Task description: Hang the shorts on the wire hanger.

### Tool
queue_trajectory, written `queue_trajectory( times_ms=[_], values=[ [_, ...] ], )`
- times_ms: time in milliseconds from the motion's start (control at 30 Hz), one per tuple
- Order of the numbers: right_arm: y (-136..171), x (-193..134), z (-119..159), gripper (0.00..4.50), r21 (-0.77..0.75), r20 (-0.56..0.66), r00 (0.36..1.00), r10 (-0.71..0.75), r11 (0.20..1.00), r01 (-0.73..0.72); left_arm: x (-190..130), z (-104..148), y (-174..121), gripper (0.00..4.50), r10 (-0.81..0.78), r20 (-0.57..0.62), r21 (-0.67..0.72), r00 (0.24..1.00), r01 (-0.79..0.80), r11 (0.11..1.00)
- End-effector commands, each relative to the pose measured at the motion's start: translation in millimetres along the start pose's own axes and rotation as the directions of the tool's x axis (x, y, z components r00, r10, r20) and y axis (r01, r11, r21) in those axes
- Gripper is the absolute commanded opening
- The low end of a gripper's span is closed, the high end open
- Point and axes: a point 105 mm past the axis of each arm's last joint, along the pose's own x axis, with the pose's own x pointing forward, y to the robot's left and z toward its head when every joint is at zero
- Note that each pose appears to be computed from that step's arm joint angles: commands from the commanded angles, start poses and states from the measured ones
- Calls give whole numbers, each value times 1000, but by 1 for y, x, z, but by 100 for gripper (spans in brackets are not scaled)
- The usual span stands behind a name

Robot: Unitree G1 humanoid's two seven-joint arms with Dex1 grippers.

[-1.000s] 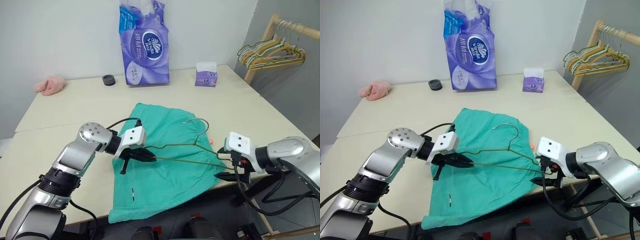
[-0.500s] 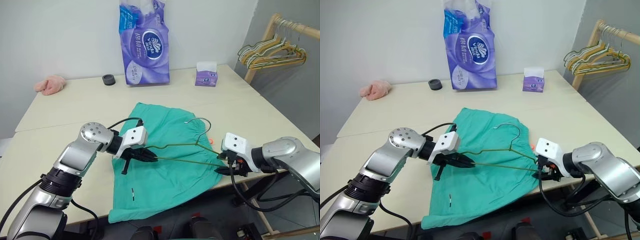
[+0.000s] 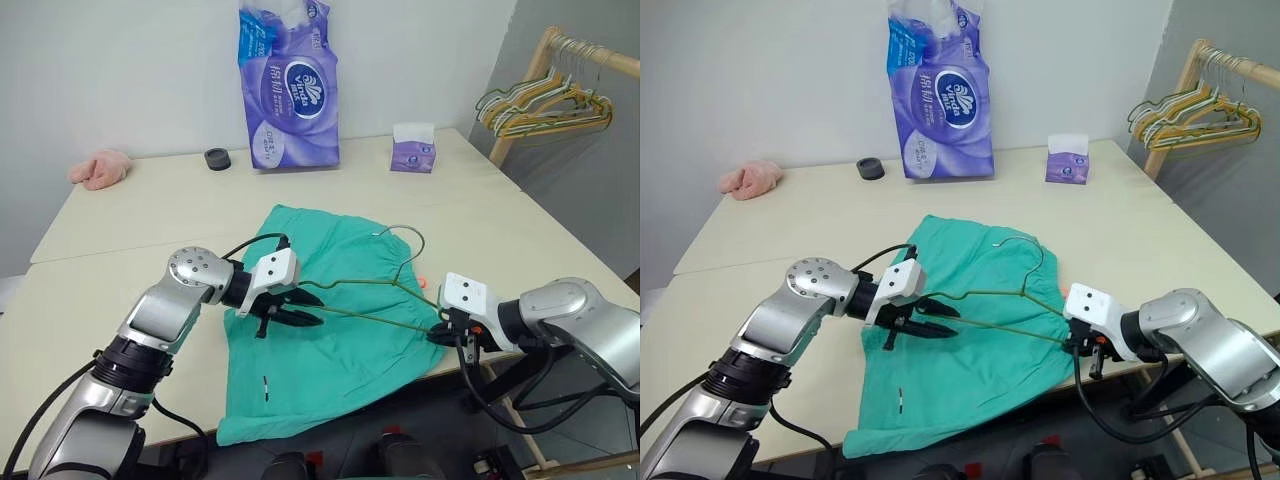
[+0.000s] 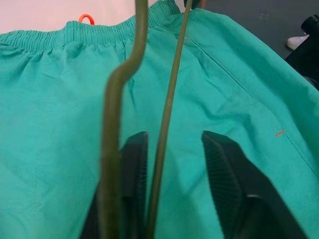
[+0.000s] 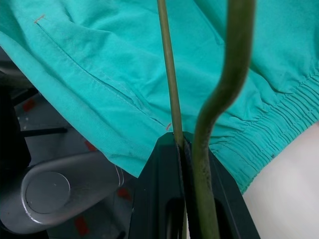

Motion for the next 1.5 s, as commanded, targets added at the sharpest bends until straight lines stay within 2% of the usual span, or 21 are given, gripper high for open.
queue_trajectory(
  times_ms=[33, 100, 267, 433, 500, 600, 800, 967, 1133, 1267, 1367, 1500],
  values=[
    [-3, -14, 3, 0, 26, 30, 999, -35, 999, 35, -9, 10, 22, 279, 141, 97, -8, 985, -140, 990],
    [-3, -17, -2, 0, 57, 30, 998, -46, 997, 45, -17, 11, 34, 334, 207, 132, -47, 969, -203, 978],
    [2, -27, -21, 0, 193, 48, 994, -101, 977, 90, -52, 18, 67, 334, 418, 247, -266, 874, -354, 897],
    [3, -31, -28, 0, 275, 73, 986, -152, 953, 127, -66, 14, 78, 334, 504, 256, -342, 825, -411, 845],
    [-3, -39, -39, 0, 346, 65, 975, -211, 922, 176, -67, 13, 75, 334, 502, 254, -348, 827, -406, 845],
    [-13, -56, -67, 0, 441, -1, 953, -303, 855, 272, -61, 11, 58, 334, 417, 251, -355, 874, -317, 879],
    [-16, -70, -119, 0, 538, -147, 920, -362, 752, 381, -49, 5, 36, 334, 307, 212, -353, 928, -220, 909],
    [-4, -60, -124, 0, 523, -165, 939, -303, 780, 344, -43, 7, 32, 334, 273, 212, -342, 939, -190, 920],
    [10, -49, -103, 0, 430, -137, 967, -215, 867, 253, -40, 8, 32, 334, 262, 206, -325, 943, -187, 927],
    [15, -46, -93, 0, 365, -133, 973, -188, 903, 224, -40, 8, 34, 334, 268, 206, -324, 941, -193, 926],
    [18, -42, -81, 0, 251, -143, 973, -179, 945, 211, -41, 8, 36, 334, 284, 204, -323, 937, -210, 923],
    [17, -38, -81, 0, 109, -210, 959, -190, 970, 217, -44, 7, 39, 334, 308, 200, -322, 930, -234, 917]
  ],
)
